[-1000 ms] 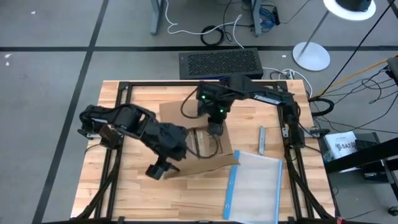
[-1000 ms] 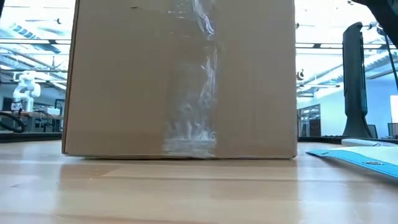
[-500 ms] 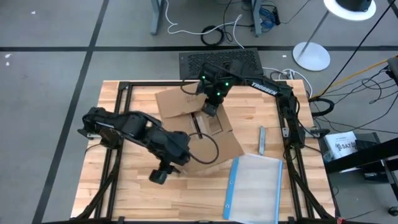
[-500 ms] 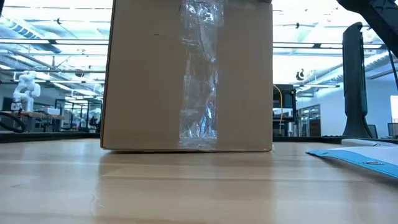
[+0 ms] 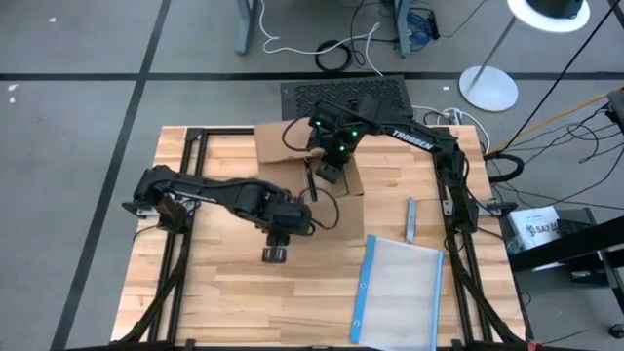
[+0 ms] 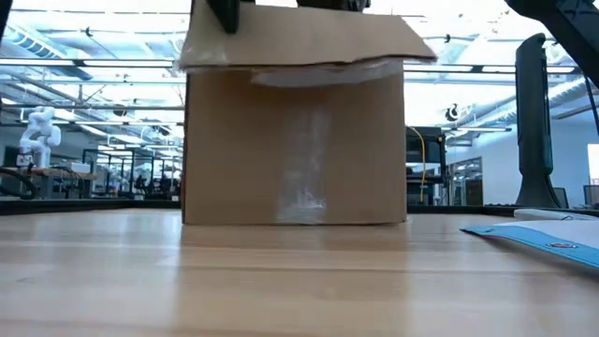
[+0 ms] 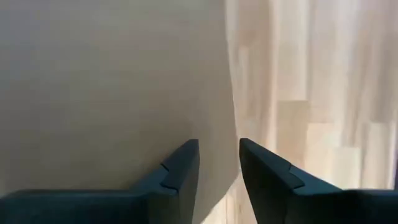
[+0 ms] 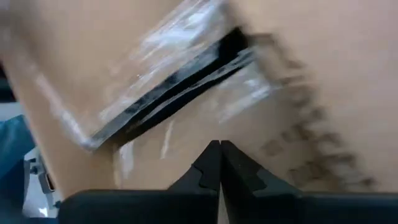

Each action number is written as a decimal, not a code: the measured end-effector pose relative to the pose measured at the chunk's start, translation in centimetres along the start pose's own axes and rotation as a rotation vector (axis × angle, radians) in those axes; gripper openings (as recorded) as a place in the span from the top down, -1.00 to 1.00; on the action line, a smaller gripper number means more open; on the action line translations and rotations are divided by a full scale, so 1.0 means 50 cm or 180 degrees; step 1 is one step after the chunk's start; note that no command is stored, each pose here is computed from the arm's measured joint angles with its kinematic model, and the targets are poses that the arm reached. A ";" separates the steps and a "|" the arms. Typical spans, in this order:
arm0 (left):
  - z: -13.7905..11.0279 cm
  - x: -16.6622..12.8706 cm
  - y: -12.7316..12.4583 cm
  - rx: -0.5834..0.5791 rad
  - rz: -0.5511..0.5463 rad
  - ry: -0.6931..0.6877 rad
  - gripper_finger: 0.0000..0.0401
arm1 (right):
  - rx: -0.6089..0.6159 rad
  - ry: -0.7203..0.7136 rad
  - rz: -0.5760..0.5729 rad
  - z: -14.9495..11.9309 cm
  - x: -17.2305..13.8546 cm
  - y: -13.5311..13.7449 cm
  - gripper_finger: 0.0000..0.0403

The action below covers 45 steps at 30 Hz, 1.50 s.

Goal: Unpack boxes
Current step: Open the cardboard box using the gray cutter

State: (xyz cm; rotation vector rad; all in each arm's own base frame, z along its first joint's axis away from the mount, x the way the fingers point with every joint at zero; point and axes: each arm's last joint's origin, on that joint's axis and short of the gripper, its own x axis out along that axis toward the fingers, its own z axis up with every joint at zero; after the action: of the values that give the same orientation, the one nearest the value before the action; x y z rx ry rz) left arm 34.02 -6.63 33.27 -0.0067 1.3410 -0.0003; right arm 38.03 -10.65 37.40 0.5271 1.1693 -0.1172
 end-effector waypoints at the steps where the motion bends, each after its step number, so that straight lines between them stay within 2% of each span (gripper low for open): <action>1: 0.003 0.011 0.004 -0.0113 0.0064 -0.0027 0.40 | 0.0001 -0.0003 -0.0017 0.000 0.000 0.000 1.00; 3: 0.010 0.027 0.011 -0.0261 0.0287 -0.0170 0.42 | 0.0023 -0.0001 -0.0018 0.000 0.000 0.001 1.00; 5: 0.010 0.041 0.013 -0.0337 0.0352 -0.0203 0.42 | 0.0019 -0.0008 -0.0017 0.000 0.000 0.001 1.00; 8: 0.005 0.046 0.006 -0.0251 0.0319 -0.0145 0.42 | 0.0003 -0.0008 -0.0018 0.000 0.000 0.001 1.00; 10: 0.002 0.025 -0.007 -0.0119 0.0254 -0.0204 0.42 | -0.0028 0.0003 -0.0019 -0.001 0.000 0.001 1.00; 13: 0.004 -0.019 -0.026 0.0000 0.0094 -0.0394 0.42 | -0.0082 -0.0011 -0.0020 0.000 0.000 0.001 1.00; 16: -0.003 -0.100 -0.028 0.0026 -0.0004 -0.0762 0.42 | -0.0096 -0.0056 -0.0025 0.003 -0.001 0.001 1.00; 23: -0.028 -0.236 -0.005 -0.0136 0.0037 -0.1421 0.42 | -0.0024 -0.0094 0.0003 0.005 -0.001 0.002 1.00; 25: -0.036 -0.258 0.001 -0.0188 0.0172 -0.1563 0.42 | -0.0019 -0.0094 0.0004 0.005 -0.001 0.002 1.00; 28: -0.040 -0.253 0.012 -0.0239 0.0426 -0.1487 0.42 | 0.0008 -0.0106 0.0013 0.005 -0.002 0.003 1.00; 32: -0.036 -0.207 0.048 -0.0576 0.0427 -0.1038 0.42 | 0.0023 -0.0117 0.0006 0.006 -0.002 0.002 1.00; 34: -0.043 -0.184 0.068 -0.0671 0.0554 -0.0774 0.42 | 0.0025 -0.0113 0.0003 0.006 -0.002 0.002 1.00; 36: -0.043 -0.172 0.082 -0.0746 0.0606 -0.0691 0.42 | 0.0026 -0.0112 0.0001 0.006 -0.002 0.002 1.00; 43: -0.036 -0.177 0.102 -0.0817 0.0384 -0.0860 0.42 | 0.0028 -0.0134 -0.0071 0.005 -0.002 0.005 1.00; 45: -0.030 -0.173 0.110 -0.0850 0.0188 -0.0831 0.37 | 0.0055 -0.0138 -0.0075 0.006 -0.002 0.005 1.00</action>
State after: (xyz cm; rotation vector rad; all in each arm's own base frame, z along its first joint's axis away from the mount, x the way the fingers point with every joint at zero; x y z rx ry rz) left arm 30.58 -1.10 41.30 -0.1872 1.0716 0.2227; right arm 38.32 -10.57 37.63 0.5237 1.1332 -0.1585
